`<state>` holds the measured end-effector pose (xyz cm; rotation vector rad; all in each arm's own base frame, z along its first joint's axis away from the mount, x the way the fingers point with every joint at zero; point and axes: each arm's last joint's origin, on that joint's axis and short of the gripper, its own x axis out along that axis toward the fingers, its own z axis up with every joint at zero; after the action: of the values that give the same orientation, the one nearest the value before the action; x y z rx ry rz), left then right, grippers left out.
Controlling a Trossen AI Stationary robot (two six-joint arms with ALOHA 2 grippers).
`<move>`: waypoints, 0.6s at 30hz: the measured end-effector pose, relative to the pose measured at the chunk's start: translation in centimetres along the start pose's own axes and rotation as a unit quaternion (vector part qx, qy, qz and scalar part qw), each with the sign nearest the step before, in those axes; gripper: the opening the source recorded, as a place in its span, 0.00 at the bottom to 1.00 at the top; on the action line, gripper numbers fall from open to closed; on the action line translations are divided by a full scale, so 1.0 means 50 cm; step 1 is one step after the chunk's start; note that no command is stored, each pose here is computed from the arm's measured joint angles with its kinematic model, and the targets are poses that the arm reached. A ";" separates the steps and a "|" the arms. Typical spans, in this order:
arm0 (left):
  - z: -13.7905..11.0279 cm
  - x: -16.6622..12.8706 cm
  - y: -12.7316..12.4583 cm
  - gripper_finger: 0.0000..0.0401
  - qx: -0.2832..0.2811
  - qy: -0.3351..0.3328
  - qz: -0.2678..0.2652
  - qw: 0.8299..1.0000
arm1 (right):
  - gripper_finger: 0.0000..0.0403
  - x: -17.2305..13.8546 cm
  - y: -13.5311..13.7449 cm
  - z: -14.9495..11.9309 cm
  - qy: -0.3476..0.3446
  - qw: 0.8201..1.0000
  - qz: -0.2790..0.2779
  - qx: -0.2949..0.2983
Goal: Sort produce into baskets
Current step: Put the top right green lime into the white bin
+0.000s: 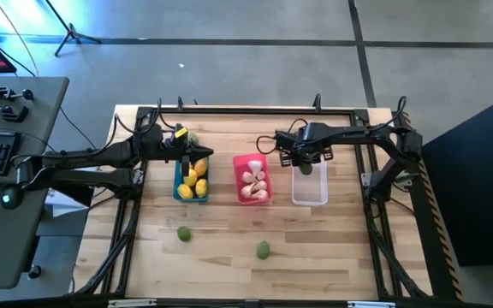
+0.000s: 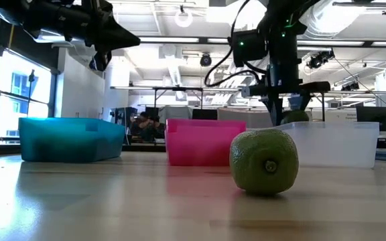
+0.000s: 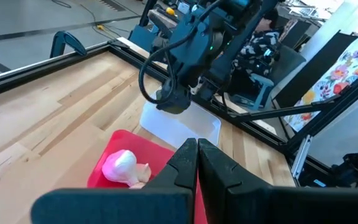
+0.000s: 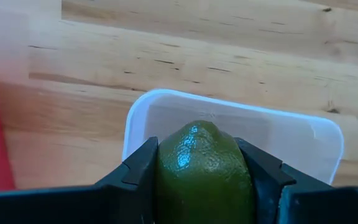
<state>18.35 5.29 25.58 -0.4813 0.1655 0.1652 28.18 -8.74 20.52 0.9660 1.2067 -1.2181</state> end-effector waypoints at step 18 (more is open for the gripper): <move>0.000 0.000 -0.001 0.00 -0.005 0.003 -0.009 1.000 | 0.45 0.079 -0.006 -0.016 0.010 0.999 -0.002 0.043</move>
<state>18.37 5.22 25.60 -0.4923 0.1673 0.1476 27.56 -8.60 16.53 1.0427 1.1797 -1.2751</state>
